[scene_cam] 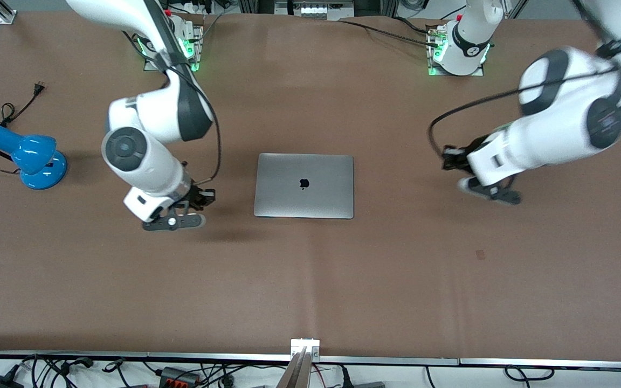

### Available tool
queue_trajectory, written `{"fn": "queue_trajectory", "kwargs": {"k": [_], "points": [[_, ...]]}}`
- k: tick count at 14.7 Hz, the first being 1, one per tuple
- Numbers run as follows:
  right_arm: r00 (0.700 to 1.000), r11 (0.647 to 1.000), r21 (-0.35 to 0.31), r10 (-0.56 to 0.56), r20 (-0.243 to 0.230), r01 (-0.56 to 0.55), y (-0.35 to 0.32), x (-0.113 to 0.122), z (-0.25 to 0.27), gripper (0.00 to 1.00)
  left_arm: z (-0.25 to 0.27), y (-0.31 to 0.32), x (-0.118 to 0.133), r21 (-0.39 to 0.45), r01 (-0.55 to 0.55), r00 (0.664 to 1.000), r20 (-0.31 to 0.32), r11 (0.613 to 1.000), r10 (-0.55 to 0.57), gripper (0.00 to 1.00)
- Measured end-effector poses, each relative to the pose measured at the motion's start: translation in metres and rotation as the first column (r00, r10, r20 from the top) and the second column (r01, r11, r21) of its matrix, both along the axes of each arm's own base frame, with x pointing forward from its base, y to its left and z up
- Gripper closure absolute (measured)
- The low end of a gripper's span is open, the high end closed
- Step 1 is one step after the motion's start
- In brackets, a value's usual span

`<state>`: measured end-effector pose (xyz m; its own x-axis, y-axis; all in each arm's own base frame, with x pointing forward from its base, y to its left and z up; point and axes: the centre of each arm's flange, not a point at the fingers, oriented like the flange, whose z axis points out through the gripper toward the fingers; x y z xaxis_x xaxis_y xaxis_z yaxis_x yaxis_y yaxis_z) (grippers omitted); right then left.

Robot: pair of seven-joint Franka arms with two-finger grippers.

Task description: Close laptop with both arms from behind

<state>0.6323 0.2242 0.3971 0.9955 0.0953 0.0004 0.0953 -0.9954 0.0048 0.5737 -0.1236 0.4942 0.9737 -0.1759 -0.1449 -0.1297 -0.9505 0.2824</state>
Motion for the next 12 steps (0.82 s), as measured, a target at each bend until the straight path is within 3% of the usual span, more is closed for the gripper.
{"fn": "queue_trajectory", "kwargs": {"k": [2,3,6,8,12], "points": [[0.999,0.999,0.007,-0.034,0.018,0.034,-0.034,0.003,0.047,0.65,0.039,0.029,-0.016,0.009,-0.035,0.999,0.016,0.999,0.035,0.95],[0.998,0.999,0.009,-0.053,0.017,0.053,-0.052,0.002,0.07,0.52,0.055,0.04,-0.022,0.016,-0.046,0.999,0.029,0.999,0.046,0.95],[0.995,0.995,0.005,-0.099,0.007,0.099,-0.09,0.0,0.132,0.24,0.104,0.066,-0.033,0.087,-0.057,0.997,0.057,0.995,0.052,0.87],[0.991,0.992,0.001,-0.13,0.032,0.13,-0.109,0.003,0.158,0.03,0.119,0.078,-0.036,0.145,-0.114,0.993,0.057,0.983,0.107,0.83],[0.983,0.985,0.013,-0.171,0.06,0.17,-0.159,0.011,0.175,0.0,0.105,0.076,-0.029,0.25,-0.25,0.968,0.041,0.935,0.248,0.47]]}}
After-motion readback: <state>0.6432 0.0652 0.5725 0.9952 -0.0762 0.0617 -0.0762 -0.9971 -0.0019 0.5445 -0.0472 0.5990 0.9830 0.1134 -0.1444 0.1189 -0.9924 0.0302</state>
